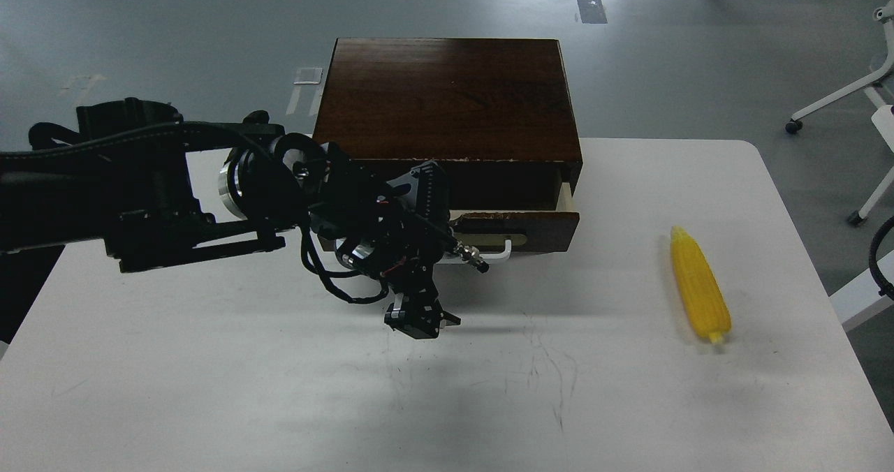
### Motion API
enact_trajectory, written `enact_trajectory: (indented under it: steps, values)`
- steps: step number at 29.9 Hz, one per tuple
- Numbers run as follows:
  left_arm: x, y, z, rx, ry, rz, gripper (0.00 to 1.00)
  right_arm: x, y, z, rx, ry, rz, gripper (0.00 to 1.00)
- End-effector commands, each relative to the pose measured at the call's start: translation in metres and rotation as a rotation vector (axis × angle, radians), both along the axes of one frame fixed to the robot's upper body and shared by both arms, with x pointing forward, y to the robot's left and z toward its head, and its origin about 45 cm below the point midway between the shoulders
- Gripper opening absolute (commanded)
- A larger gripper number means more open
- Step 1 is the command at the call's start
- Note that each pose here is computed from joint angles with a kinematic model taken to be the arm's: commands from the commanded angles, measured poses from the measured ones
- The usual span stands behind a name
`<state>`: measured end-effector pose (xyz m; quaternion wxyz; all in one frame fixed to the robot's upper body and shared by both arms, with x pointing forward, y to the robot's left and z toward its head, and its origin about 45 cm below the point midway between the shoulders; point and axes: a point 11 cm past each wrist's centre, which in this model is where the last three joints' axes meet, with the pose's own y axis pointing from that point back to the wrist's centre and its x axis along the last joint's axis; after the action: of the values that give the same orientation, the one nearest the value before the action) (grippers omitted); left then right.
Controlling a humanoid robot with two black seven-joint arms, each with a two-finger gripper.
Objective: Put corn in drawer with both arms
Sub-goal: 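Pull the drawer toward the robot with the left gripper, then release the handle and withdraw the left arm to rest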
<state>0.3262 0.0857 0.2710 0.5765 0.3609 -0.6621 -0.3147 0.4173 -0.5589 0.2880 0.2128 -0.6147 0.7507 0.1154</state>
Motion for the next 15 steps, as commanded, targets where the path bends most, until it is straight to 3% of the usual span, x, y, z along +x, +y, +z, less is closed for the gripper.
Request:
enact_trajectory:
  steps: [1, 8, 11, 14, 15]
  values:
    - [-0.001, -0.004, 0.006, -0.039, 0.040, 0.022, 0.96, 0.000, 0.000, 0.000, -0.001, 0.001, 0.000, 1.00]
    - [0.004, -0.015, 0.035, -0.148, 0.045, 0.046, 0.96, 0.001, 0.001, 0.000, 0.000, -0.001, 0.002, 1.00]
    - [0.005, -0.021, 0.069, -0.324, 0.176, 0.124, 0.97, 0.001, 0.001, 0.001, -0.006, 0.003, 0.004, 1.00]
    - [0.004, -0.020, 0.095, -0.493, 0.365, 0.217, 0.97, 0.002, 0.001, 0.004, -0.011, -0.001, 0.007, 1.00]
    - [0.005, -0.020, 0.111, -0.590, 0.476, 0.266, 0.97, 0.002, 0.000, 0.006, -0.017, -0.002, 0.008, 1.00]
